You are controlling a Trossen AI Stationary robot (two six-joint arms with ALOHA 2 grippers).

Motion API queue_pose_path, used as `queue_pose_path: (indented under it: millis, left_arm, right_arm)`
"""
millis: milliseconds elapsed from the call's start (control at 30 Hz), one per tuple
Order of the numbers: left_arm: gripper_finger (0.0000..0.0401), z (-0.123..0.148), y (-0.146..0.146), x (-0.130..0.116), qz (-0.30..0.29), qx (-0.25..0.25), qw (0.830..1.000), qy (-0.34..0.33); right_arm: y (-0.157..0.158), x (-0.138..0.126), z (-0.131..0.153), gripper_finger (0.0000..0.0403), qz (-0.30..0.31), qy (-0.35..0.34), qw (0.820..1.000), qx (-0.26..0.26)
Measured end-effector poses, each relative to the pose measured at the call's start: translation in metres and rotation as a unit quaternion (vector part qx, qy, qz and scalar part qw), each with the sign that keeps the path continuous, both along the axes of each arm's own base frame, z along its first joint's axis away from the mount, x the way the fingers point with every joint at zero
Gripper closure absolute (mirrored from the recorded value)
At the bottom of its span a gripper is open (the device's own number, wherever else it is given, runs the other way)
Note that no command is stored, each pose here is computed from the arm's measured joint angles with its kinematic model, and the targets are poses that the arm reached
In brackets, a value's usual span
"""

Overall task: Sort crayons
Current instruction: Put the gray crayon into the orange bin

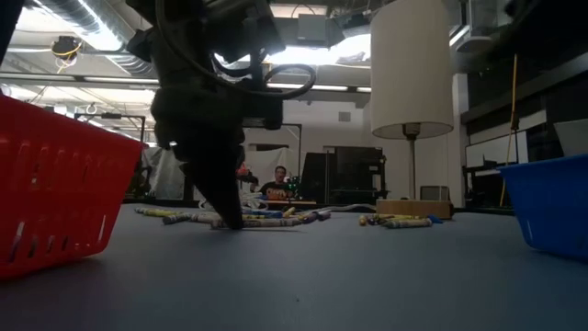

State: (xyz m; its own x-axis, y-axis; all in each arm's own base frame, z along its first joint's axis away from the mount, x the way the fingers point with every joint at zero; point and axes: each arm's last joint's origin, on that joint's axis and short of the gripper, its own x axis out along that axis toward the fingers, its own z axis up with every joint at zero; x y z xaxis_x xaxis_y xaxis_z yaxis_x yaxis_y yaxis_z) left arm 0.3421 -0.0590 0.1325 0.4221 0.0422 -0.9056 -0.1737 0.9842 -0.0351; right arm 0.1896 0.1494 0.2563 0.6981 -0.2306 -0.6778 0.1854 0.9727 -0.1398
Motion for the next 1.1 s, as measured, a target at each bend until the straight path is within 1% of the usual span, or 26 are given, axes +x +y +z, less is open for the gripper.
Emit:
queue_pose_path:
  millis: [267, 500, 667, 867, 967, 1100]
  left_arm:
    - [0.0393, 0.006, -0.002, 0.013, -0.001, -0.015, 0.997, -0.077]
    - [0.0393, 0.016, -0.005, 0.025, -0.018, -0.017, 0.987, -0.156]
    - [0.0392, 0.027, -0.006, 0.035, -0.042, 0.0, 0.973, -0.228]
    - [0.0392, 0.042, -0.007, 0.045, -0.076, 0.041, 0.945, -0.314]
    - [0.0391, 0.047, -0.007, 0.047, -0.084, 0.059, 0.934, -0.342]
    - [0.0391, 0.05, -0.007, 0.049, -0.092, 0.07, 0.927, -0.357]
  right_arm:
    - [-0.016, 0.027, 0.005, 0.0283, 0.062, 0.005, 0.998, -0.001]
    - [-0.029, 0.042, 0.009, 0.0283, 0.105, 0.0, 0.994, -0.007]
    - [-0.038, 0.049, 0.011, 0.0283, 0.123, -0.003, 0.992, -0.008]
    - [-0.049, 0.054, 0.011, 0.0283, 0.106, -0.002, 0.994, -0.014]
    - [-0.053, 0.056, 0.011, 0.0283, 0.099, -0.001, 0.995, -0.013]
    - [-0.054, 0.056, 0.01, 0.0283, 0.111, 0.004, 0.994, 0.003]
